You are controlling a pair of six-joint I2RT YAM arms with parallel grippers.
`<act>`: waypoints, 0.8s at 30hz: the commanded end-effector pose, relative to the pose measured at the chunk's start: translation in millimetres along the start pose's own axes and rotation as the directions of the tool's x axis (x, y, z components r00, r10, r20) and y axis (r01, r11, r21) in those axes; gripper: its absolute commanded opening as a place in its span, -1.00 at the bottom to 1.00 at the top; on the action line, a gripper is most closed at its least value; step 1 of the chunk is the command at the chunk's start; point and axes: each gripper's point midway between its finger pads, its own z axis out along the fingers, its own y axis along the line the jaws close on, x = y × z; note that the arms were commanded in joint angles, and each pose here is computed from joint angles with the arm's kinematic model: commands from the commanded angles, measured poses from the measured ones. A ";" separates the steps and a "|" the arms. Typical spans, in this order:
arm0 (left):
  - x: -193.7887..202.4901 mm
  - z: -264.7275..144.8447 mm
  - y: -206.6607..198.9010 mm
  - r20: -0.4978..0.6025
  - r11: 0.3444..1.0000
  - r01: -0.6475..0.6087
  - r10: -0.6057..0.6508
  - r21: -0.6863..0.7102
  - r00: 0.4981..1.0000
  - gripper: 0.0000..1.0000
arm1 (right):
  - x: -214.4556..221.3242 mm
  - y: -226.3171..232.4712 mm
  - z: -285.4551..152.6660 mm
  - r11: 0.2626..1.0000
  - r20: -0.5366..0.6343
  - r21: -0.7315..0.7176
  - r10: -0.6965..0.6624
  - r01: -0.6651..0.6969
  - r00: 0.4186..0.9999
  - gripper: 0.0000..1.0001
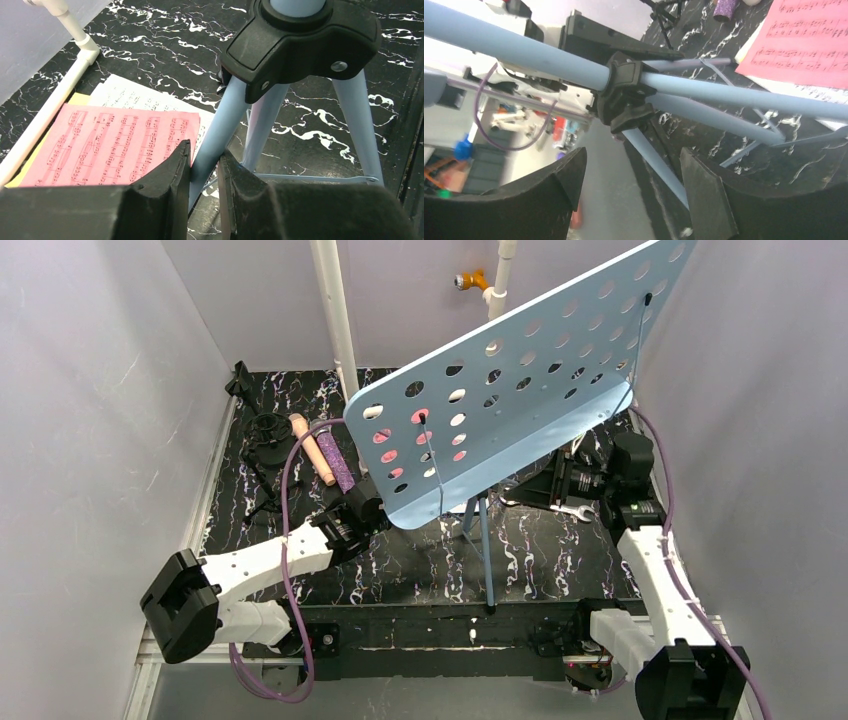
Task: Pack up the instrument practice props
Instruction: Unscrew the knob on the music stand.
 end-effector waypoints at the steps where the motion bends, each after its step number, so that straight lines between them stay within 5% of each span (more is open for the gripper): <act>1: 15.5 -9.5 -8.3 -0.053 0.983 0.184 -0.183 0.008 0.982 -1.00 | -17.0 18.6 0.8 0.951 0.120 -0.051 0.311 -0.306 0.943 0.52; 6: 8.7 -10.7 -13.6 -0.042 0.973 0.230 -0.228 0.033 0.973 -1.00 | -21.4 6.0 9.2 0.857 0.194 -0.045 0.512 -0.514 0.837 0.42; 17: 12.5 -11.5 -21.6 -0.056 0.959 0.277 -0.274 0.058 0.960 -1.00 | -27.8 5.5 25.5 0.849 0.209 -0.060 0.525 -0.525 0.825 0.16; 24: 12.3 -11.8 -22.9 -0.058 0.954 0.294 -0.291 0.060 0.955 -1.00 | -19.9 4.4 25.7 0.880 0.203 -0.065 0.473 -0.470 0.858 -0.37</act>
